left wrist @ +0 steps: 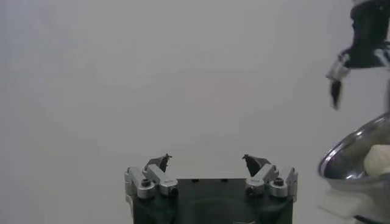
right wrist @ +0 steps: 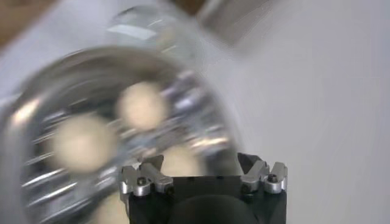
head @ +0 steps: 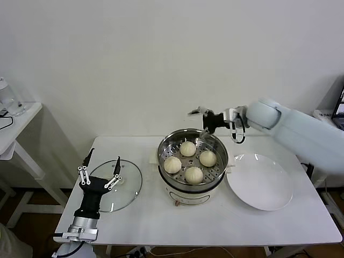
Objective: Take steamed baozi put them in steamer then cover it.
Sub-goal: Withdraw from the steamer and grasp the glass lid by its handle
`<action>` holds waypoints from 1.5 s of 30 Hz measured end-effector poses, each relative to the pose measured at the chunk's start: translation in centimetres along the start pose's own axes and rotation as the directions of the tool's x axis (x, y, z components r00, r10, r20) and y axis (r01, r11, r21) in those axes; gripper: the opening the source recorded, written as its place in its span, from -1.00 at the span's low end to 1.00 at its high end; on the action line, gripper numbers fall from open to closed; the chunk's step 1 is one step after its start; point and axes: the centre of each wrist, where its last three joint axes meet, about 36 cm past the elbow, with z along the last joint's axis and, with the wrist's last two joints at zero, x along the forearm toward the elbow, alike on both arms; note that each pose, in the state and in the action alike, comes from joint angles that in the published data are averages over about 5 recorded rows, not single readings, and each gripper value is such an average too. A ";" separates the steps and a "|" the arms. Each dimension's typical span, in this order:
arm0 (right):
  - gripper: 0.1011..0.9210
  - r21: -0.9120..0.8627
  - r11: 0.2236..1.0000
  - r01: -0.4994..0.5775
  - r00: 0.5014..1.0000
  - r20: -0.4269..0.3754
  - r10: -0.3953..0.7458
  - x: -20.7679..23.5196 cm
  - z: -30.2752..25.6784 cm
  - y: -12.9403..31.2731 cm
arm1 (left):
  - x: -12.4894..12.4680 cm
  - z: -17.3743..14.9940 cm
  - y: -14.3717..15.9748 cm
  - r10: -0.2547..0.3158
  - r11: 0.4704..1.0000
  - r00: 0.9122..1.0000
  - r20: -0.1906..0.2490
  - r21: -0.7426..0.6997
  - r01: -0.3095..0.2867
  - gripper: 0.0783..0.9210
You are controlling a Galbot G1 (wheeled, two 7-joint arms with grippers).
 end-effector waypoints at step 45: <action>0.76 -0.376 0.394 -0.839 0.537 -0.452 0.712 18.5 10.5 30.0 | 2.1 16.5 -3.1 0.220 0.626 0.951 -0.219 -0.716 -0.310 0.77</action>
